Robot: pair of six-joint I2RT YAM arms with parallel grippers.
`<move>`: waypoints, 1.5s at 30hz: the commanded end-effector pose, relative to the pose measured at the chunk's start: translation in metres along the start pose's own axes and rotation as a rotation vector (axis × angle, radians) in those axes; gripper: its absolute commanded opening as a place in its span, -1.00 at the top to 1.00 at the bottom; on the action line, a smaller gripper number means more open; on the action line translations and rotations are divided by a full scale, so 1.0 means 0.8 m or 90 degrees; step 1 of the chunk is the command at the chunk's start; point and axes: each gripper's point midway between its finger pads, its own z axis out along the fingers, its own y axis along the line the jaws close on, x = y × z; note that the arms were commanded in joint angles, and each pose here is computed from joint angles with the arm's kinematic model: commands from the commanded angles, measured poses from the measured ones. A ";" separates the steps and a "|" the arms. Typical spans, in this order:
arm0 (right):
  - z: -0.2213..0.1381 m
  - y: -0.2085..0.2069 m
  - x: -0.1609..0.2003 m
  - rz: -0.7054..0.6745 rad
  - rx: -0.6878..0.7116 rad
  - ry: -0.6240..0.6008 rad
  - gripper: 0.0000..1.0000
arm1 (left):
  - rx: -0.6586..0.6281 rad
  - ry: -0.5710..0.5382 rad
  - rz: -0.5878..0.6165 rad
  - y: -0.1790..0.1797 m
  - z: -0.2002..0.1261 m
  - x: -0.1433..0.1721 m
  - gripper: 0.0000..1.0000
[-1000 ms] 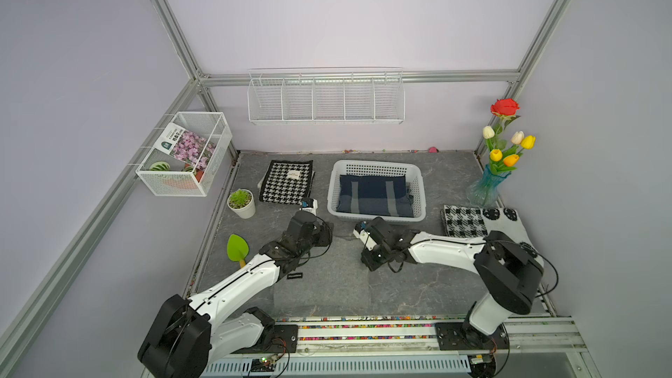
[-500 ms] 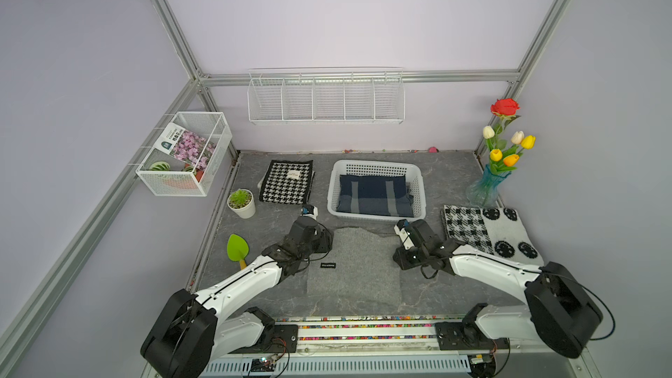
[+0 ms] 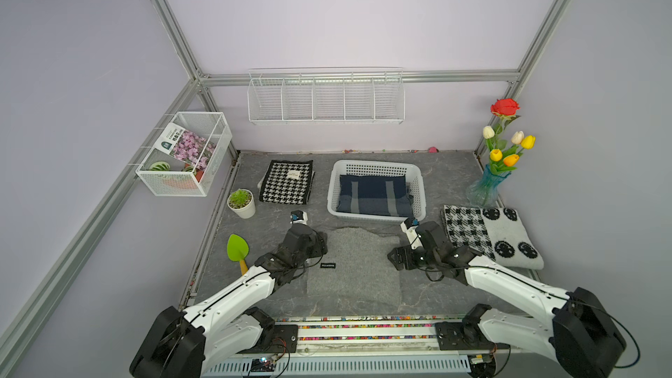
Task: Put the folded scarf in the basket
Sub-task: Move the scarf to the center of the board.
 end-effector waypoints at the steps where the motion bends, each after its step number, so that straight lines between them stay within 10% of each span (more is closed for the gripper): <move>1: 0.012 -0.001 0.019 0.038 -0.017 0.033 -0.78 | -0.010 0.015 -0.031 0.012 0.005 0.016 -0.61; 16: 0.060 0.019 0.038 0.094 -0.096 0.108 -0.53 | 0.021 0.030 -0.037 0.003 0.007 0.024 -0.65; 28: 0.052 -0.020 0.033 0.105 -0.032 0.095 0.64 | 0.048 0.046 -0.054 -0.005 0.012 0.029 -0.64; 45: 0.039 -0.011 0.030 0.092 -0.082 0.072 0.06 | 0.024 0.143 -0.055 0.004 0.058 0.059 -0.93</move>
